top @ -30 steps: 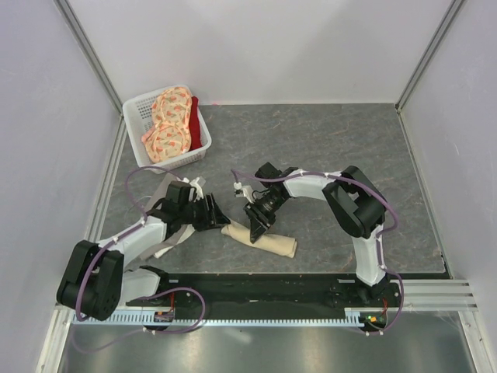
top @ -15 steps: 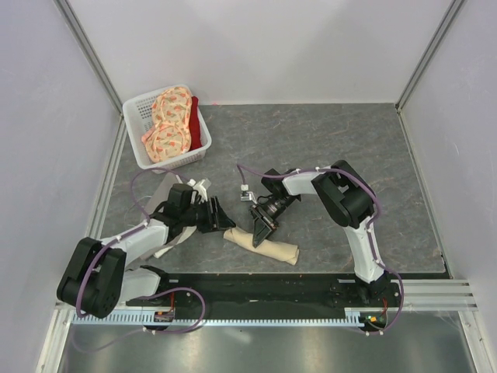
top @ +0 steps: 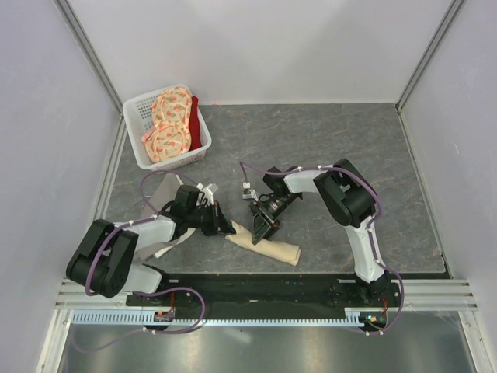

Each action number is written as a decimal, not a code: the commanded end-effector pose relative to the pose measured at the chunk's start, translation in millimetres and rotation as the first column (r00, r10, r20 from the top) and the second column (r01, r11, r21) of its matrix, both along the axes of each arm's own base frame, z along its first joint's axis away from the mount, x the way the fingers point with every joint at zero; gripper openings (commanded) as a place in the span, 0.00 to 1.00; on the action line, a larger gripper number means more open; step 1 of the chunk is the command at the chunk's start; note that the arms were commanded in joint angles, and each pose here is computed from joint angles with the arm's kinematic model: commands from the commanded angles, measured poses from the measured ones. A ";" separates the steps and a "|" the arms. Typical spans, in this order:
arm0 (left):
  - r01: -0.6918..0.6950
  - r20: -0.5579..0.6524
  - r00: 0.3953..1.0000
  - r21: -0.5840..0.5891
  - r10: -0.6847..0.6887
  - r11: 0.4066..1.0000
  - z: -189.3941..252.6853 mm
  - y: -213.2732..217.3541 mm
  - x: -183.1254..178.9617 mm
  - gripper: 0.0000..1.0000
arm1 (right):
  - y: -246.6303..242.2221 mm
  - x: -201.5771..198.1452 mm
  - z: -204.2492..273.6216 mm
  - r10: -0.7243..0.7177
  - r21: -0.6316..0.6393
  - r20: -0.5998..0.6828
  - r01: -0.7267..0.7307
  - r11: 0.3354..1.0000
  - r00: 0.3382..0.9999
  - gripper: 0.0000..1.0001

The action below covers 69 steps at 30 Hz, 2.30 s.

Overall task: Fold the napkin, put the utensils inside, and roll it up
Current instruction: Roll the napkin with the utensil

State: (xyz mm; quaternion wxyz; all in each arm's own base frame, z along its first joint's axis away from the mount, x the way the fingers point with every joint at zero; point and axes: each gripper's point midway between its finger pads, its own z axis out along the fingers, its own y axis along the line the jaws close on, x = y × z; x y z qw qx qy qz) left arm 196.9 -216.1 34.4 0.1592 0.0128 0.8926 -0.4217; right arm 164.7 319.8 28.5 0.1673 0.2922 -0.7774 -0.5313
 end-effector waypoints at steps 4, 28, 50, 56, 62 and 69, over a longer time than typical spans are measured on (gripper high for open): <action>0.002 -0.049 0.999 0.046 0.000 0.999 -4.4 -1.0 5.9 0.02 | -6.0 69.3 17.2 -0.080 -0.082 0.533 0.146 0.986 0.842 0.71; 0.095 -0.225 0.971 0.044 -0.083 0.995 -3.8 -14.2 18.1 0.02 | -7.8 40.0 18.2 0.173 -0.206 0.960 0.137 0.969 0.221 0.90; -0.033 0.071 0.997 0.202 0.019 0.979 36.9 16.1 45.0 0.62 | -8.6 6.2 -6.8 0.054 -0.067 0.416 -0.028 0.997 0.908 0.42; -0.027 0.099 0.995 0.187 0.009 0.982 41.9 15.0 42.2 0.62 | -5.3 5.8 -17.0 0.021 -0.005 0.192 -0.020 1.000 0.981 0.43; 0.005 0.104 0.994 0.148 -0.021 0.989 40.7 5.5 38.6 0.62 | -11.2 16.1 -32.4 -0.023 0.003 0.075 0.022 1.000 0.997 0.43; 0.058 0.072 0.995 0.095 -0.065 0.994 31.0 -11.8 30.1 0.58 | -13.0 21.5 -41.9 -0.038 -0.015 0.051 0.039 0.999 0.998 0.43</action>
